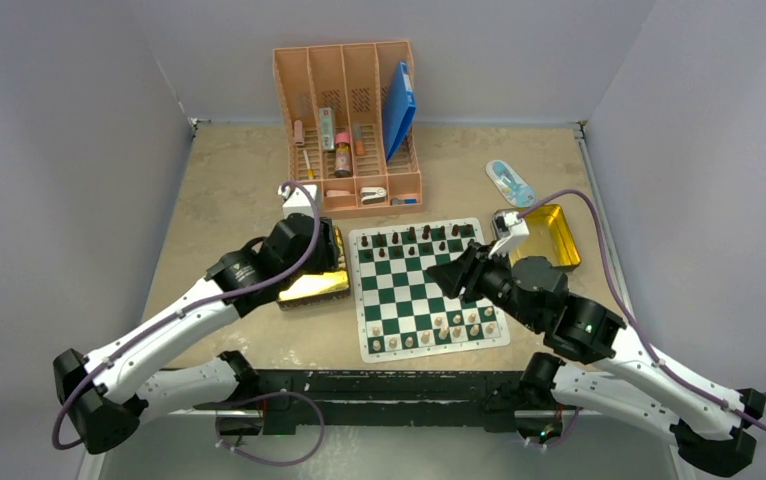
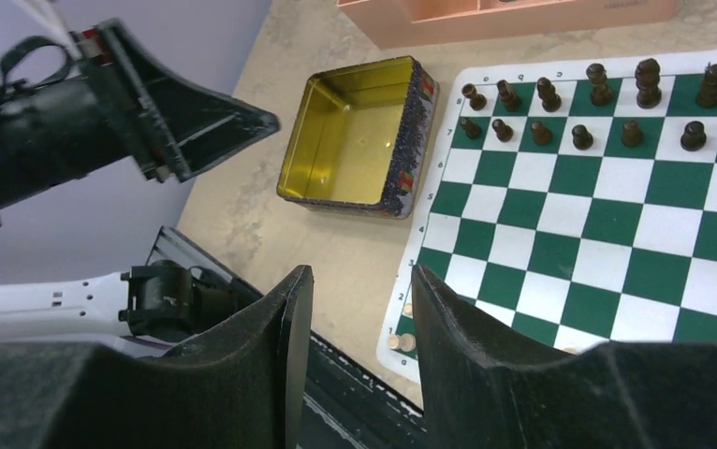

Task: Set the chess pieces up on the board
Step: Pick up the chess piece from the storage box.

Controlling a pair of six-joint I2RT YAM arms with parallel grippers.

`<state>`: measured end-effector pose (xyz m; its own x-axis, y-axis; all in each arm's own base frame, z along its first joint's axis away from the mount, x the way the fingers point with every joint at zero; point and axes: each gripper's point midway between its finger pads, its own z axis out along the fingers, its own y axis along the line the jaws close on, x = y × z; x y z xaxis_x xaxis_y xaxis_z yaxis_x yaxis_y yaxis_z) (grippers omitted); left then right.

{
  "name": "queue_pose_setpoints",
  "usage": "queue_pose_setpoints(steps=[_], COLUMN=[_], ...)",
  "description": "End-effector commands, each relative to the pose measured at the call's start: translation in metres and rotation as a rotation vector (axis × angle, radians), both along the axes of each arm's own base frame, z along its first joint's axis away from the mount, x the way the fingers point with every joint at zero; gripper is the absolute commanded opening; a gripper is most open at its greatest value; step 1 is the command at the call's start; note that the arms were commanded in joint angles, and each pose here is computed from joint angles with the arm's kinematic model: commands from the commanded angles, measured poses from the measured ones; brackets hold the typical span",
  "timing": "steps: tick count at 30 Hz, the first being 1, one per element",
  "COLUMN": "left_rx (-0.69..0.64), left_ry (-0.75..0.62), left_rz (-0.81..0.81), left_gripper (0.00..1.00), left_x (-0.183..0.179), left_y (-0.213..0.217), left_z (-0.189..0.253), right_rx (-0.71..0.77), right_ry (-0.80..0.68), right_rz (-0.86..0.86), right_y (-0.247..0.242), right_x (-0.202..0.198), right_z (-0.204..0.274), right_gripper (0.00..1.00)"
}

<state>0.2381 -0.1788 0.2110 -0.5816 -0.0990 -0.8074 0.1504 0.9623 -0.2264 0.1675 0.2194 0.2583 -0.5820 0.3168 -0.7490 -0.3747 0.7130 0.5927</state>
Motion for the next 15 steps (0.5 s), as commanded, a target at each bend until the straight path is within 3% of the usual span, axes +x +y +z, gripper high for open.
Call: queue_pose_setpoints(steps=[1,7,15], left_rx=[-0.249,-0.360,-0.427], left_ry=[0.095,0.302,0.393], left_rz=[0.109,0.321,0.709], left_gripper=[0.43,0.43,0.43], left_x=[0.013,0.023,0.041], left_y=[-0.024,-0.030,0.013], left_z=[0.013,-0.008,-0.036], right_rx=[0.004,-0.072,-0.035], right_ry=[-0.079,-0.085,-0.113], right_rz=[0.018,-0.098,-0.078], right_y=[0.004,-0.016,-0.017], right_x=[0.004,0.018,0.014], right_z=[0.009,-0.005,0.002], right_gripper=[0.46,0.47,0.46])
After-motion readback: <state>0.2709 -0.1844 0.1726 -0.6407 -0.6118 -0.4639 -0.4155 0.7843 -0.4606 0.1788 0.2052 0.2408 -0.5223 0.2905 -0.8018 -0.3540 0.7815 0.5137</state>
